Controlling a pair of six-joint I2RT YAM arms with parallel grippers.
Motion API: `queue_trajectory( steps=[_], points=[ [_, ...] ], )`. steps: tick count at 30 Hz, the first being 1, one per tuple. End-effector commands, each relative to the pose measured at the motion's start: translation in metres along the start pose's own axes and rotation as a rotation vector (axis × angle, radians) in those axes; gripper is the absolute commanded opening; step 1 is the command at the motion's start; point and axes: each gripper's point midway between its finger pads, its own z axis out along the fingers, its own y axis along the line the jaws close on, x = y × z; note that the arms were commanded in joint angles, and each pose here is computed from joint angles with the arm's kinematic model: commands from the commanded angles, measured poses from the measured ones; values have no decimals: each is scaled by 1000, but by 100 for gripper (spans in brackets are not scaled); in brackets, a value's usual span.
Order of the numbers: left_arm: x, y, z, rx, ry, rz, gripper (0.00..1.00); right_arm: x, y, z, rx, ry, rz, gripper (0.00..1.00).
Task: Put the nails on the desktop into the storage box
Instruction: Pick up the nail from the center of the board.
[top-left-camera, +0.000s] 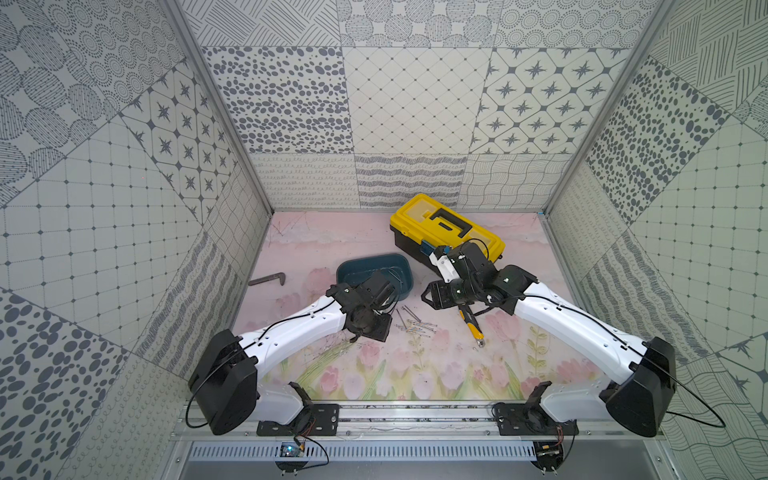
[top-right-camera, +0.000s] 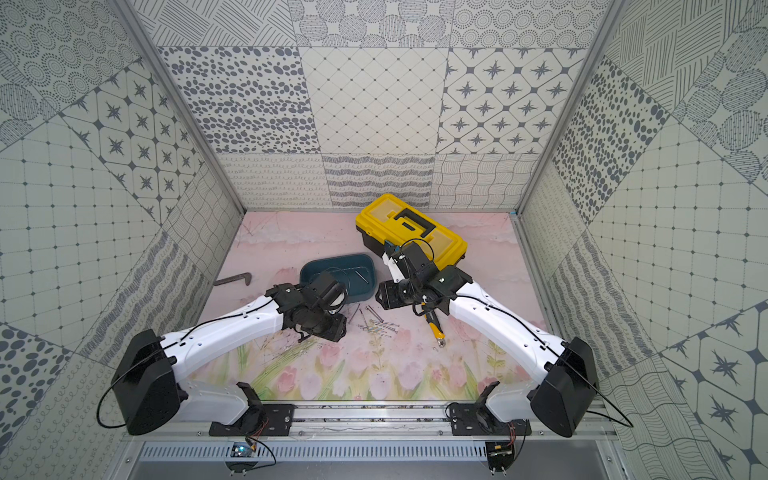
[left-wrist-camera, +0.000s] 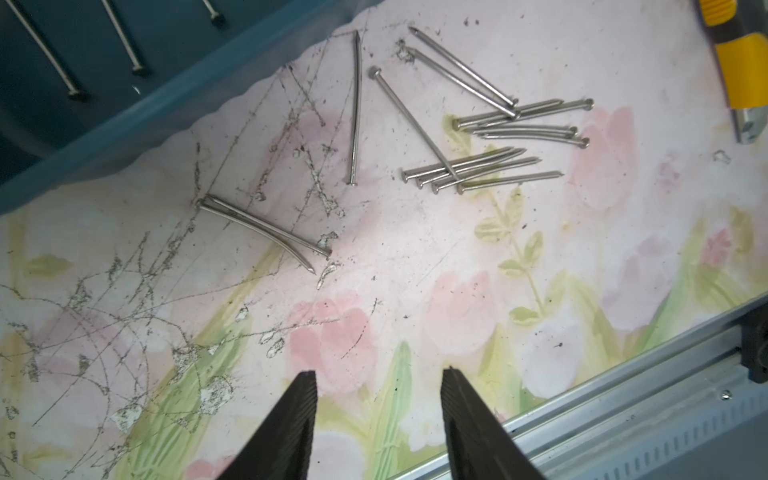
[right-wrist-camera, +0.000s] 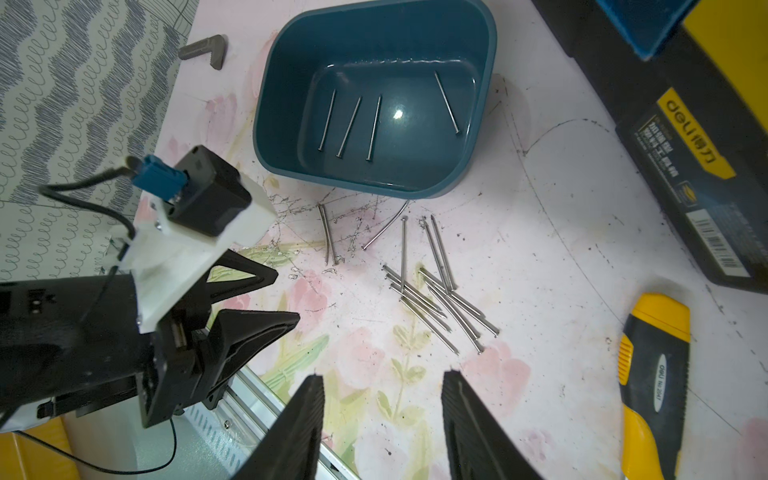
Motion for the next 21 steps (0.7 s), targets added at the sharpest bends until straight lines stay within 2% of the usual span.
queue_trajectory(
  steps=[1,21],
  points=[
    [-18,3,17,-74,-75,-35,53,-9,5,-14,-27,-68,12,51],
    [-50,2,81,-115,-80,85,50,0,-11,-28,19,-64,53,51]
  ],
)
